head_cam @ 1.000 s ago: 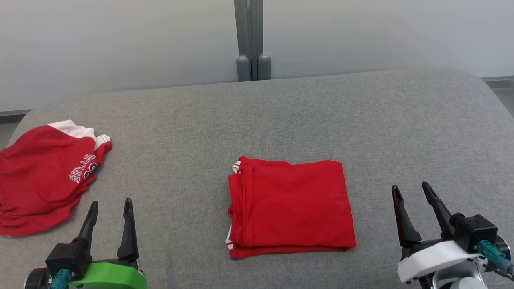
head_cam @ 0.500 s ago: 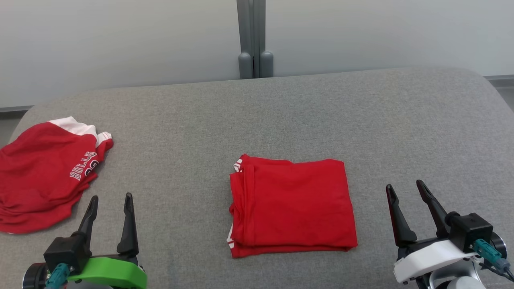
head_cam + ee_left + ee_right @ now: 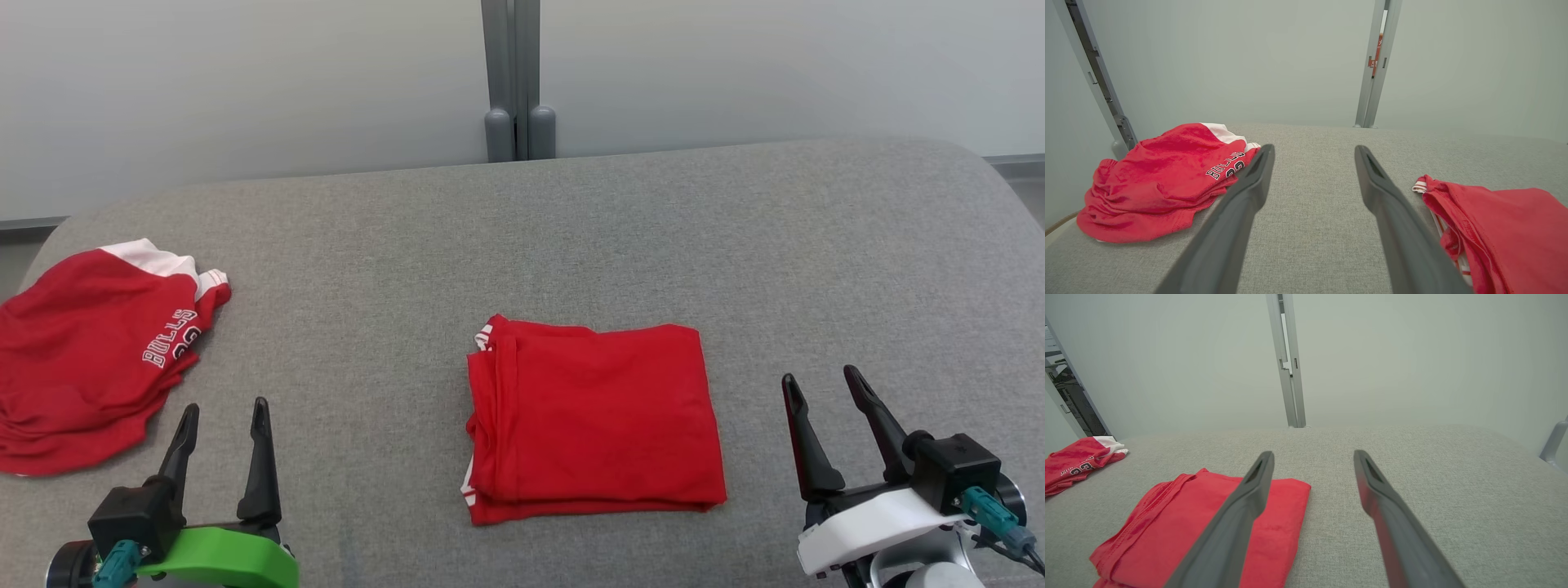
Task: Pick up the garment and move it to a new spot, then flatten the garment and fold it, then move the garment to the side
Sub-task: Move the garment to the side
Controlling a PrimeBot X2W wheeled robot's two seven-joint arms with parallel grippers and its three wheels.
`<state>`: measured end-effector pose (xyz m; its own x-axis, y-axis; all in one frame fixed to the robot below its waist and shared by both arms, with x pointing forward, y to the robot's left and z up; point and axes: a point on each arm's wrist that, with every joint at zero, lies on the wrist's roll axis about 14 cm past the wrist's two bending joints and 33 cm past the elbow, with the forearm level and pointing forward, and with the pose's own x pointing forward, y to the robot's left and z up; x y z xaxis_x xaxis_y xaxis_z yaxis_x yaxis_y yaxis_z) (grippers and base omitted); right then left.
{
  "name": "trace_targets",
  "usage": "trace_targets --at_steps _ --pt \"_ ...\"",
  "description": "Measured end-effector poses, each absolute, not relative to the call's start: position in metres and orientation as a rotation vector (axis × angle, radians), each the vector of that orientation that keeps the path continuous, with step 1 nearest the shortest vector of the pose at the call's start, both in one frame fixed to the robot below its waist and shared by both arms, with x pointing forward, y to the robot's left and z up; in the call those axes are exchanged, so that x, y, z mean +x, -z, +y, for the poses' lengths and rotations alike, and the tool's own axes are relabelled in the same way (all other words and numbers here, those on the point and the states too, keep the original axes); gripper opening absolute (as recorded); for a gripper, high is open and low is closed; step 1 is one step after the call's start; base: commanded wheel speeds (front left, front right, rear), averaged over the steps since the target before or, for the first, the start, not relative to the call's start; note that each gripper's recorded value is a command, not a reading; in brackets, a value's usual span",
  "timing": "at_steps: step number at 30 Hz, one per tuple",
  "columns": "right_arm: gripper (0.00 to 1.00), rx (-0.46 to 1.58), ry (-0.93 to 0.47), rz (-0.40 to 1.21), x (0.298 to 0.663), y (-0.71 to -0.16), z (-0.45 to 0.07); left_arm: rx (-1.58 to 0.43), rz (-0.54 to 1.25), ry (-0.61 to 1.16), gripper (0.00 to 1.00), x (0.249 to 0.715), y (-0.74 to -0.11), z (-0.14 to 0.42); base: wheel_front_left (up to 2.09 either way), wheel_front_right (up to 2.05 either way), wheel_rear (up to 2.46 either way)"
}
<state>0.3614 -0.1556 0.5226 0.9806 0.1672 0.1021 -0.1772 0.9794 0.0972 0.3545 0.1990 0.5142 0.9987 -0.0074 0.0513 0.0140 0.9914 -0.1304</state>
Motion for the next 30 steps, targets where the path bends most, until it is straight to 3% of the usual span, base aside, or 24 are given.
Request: trace_targets --at_steps 14,23,30 --pt "1.0 0.111 -0.188 -0.073 0.368 -0.517 -0.149 -0.135 -0.046 0.001 1.0 0.353 -0.511 0.201 0.0 0.0 0.0" --pt "1.0 0.06 -0.301 -0.095 0.407 -0.531 -0.115 -0.134 -0.027 -0.007 1.0 0.355 -0.503 0.202 0.0 0.0 0.0" --pt "1.0 0.022 -0.336 0.001 0.435 -0.504 -0.102 -0.137 -0.018 -0.015 1.0 0.362 -0.497 0.204 0.0 0.0 0.0"
